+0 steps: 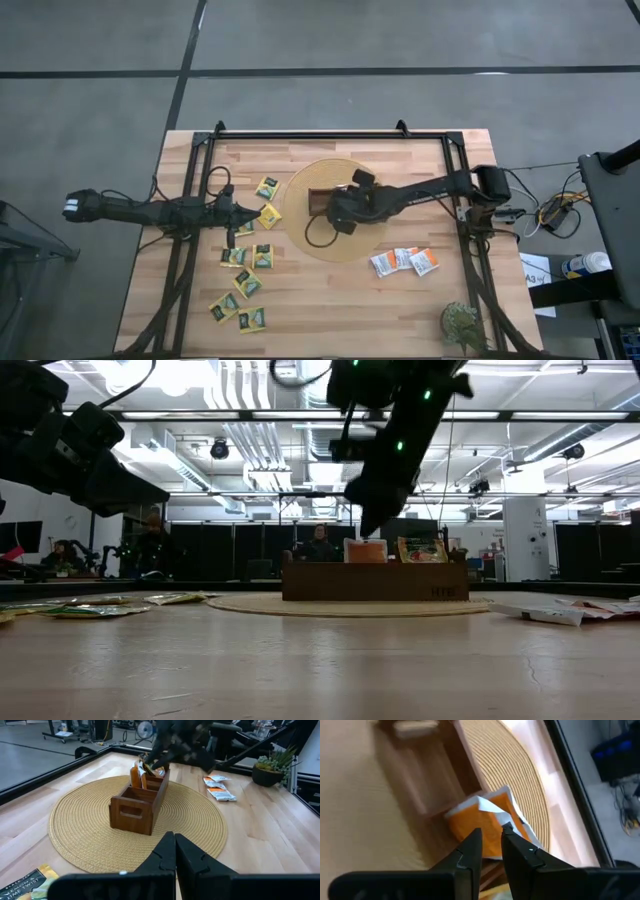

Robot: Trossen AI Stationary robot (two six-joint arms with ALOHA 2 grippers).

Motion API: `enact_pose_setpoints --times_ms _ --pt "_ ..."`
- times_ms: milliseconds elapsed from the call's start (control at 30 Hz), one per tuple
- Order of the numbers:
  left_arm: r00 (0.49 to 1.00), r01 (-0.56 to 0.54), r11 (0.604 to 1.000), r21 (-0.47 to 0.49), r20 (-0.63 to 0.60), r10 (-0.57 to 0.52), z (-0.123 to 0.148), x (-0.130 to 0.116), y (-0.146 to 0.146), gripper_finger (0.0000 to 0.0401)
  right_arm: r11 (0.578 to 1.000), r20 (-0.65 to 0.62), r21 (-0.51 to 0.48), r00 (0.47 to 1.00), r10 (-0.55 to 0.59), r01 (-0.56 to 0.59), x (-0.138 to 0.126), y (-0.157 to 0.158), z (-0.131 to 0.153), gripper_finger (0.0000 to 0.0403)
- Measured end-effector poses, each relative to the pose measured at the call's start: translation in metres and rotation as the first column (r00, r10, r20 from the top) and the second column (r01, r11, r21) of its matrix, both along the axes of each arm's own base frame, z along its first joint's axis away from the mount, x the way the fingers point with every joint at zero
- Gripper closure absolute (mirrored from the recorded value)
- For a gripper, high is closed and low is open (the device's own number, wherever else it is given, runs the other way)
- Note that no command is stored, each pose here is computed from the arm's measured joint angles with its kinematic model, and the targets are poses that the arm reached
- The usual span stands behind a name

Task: Pick & Place Tea
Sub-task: Put the white tea bag into the middle section of the wooden organizer

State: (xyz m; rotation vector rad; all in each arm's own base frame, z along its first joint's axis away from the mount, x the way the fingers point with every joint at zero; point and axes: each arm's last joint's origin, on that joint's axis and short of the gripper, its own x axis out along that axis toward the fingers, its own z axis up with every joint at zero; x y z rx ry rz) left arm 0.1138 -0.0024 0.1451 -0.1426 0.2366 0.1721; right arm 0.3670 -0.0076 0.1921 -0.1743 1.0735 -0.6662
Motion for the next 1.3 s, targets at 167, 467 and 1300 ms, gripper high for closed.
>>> enact_pose_setpoints --times_ms 167,467,1300 --pt "1.0 0.0 1.0 0.0 -0.001 0.0 0.0 0.0 0.0 0.0401 0.999 -0.054 0.015 0.998 -0.04 0.041 0.003 -0.02 -0.017 0.0335" --pt "1.0 0.0 1.0 0.0 -0.001 0.0 0.0 0.0 0.0 0.0401 0.989 -0.01 0.069 0.992 -0.129 0.129 0.002 -0.035 -0.017 0.0335" --pt "1.0 0.0 1.0 0.0 -0.001 0.0 0.0 0.0 0.0 0.0401 0.99 0.067 0.143 0.997 -0.031 0.021 -0.01 0.021 0.039 0.0335"
